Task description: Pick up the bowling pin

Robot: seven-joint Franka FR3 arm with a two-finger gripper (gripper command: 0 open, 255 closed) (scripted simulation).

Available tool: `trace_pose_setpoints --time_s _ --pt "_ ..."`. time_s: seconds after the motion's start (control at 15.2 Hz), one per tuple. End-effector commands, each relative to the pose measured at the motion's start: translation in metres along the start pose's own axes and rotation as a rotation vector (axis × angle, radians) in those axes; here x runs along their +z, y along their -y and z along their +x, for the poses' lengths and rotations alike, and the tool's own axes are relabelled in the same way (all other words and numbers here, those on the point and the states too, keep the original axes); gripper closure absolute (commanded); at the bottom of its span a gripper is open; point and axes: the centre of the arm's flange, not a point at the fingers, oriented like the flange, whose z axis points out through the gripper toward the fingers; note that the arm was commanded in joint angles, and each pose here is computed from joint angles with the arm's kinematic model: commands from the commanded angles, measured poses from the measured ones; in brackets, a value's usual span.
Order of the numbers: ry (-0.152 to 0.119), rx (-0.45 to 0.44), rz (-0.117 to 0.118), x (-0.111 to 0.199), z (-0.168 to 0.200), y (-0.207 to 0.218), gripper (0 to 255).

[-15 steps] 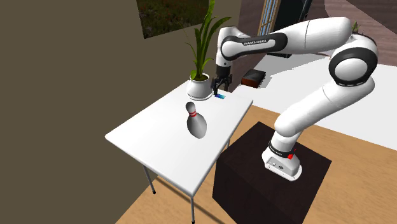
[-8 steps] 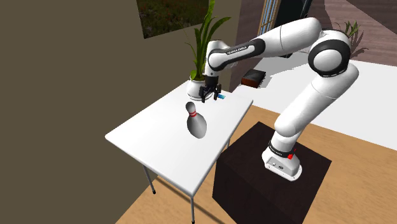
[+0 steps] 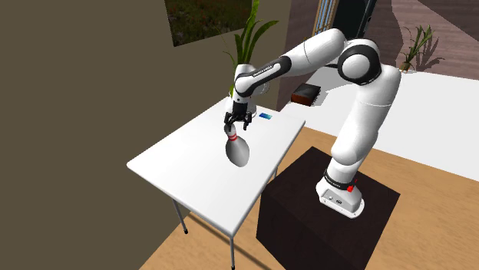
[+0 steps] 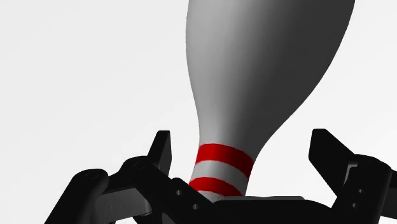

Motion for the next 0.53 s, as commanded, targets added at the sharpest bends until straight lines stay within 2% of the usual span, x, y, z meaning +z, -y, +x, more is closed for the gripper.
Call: trace_pose_setpoints --time_s 0.0,0.46 --pt "0.007 0.038 0.02 0.02 0.017 0.009 0" --pt "0.009 0.047 0.025 0.056 0.027 0.004 0"
